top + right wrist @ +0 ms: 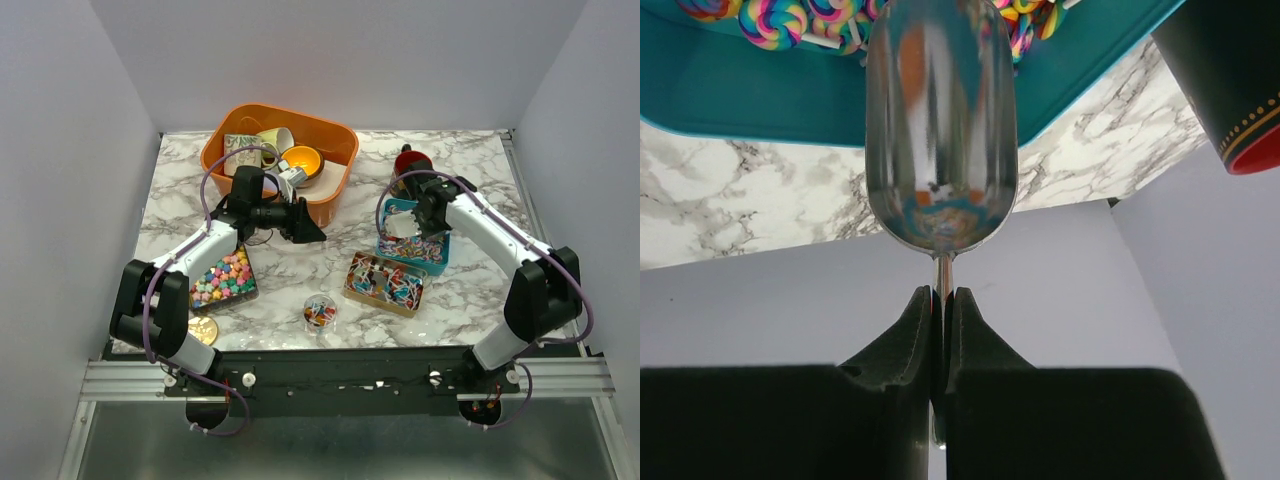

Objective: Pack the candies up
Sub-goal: Scoop the fake candies from the storage box.

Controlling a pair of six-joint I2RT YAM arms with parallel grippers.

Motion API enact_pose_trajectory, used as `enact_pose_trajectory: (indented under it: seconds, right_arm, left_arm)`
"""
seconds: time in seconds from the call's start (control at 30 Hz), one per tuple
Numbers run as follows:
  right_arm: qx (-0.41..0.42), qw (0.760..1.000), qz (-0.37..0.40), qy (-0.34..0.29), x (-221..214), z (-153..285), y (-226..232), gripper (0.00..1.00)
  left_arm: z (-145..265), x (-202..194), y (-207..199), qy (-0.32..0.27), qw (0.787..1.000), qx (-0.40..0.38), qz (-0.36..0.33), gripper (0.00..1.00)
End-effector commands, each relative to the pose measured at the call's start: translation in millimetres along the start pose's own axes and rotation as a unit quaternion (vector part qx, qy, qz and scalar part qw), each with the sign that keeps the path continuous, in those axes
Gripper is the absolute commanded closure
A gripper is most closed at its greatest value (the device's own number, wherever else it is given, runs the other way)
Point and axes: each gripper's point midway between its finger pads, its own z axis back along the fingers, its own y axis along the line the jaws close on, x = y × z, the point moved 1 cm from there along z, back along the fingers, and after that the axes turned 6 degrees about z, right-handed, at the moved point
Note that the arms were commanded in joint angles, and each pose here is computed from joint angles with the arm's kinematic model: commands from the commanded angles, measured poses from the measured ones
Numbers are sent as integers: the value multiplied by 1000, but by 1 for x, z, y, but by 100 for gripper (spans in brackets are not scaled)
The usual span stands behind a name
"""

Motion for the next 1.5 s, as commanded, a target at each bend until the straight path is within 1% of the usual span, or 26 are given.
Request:
enact_pose_trajectory:
  seconds: [0.0, 0.07, 0.17, 0.2, 0.3, 0.4, 0.43, 0.63, 0.77, 0.9, 1.0, 1.17, 1.47]
  right_arm:
    - [7, 1000, 9, 17, -4, -8, -5, 99]
    - [16, 1000, 11, 19, -1, -14, -3, 99]
    - [32, 999, 7, 5, 4, -17, 0, 99]
    - [27, 1000, -11, -11, 6, -12, -6, 99]
    - [53, 997, -24, -42, 14, -6, 0, 99]
    - [54, 996, -33, -65, 18, 2, -1, 99]
    - [55, 996, -34, -67, 18, 3, -1, 99]
    - [83, 994, -35, -68, 24, -7, 13, 99]
    - [86, 993, -45, -71, 23, -8, 17, 99]
    - [69, 994, -56, -65, 6, 9, 6, 99]
    - [64, 995, -58, -52, -7, 11, 3, 99]
    - [64, 995, -67, -44, -13, 3, 2, 99]
    - [73, 995, -58, -41, -5, -19, 1, 99]
  left_arm:
    - [-3, 3, 0, -4, 1000, -2, -6, 41]
    - [-3, 3, 0, -4, 1000, -3, -5, 41]
    - [-3, 2, 0, -3, 1000, -3, -2, 41]
    - [-4, 1, 2, -1, 1000, -3, 0, 41]
    - [-5, 0, 3, 1, 1000, -3, 3, 41]
    - [-7, -5, 7, 6, 1000, -2, 14, 41]
    - [-8, 1, 6, 0, 1000, -5, 6, 41]
    - [-14, 5, 11, 3, 1000, -6, 11, 41]
    - [-15, 8, 11, 5, 1000, -7, 11, 41]
    - [-15, 5, 12, 7, 1000, -7, 10, 41]
    - [-16, 3, 13, 6, 1000, -7, 17, 41]
    - [-18, 6, 11, 6, 1000, -10, 15, 41]
    - [-15, 1, 10, 9, 1000, -9, 16, 41]
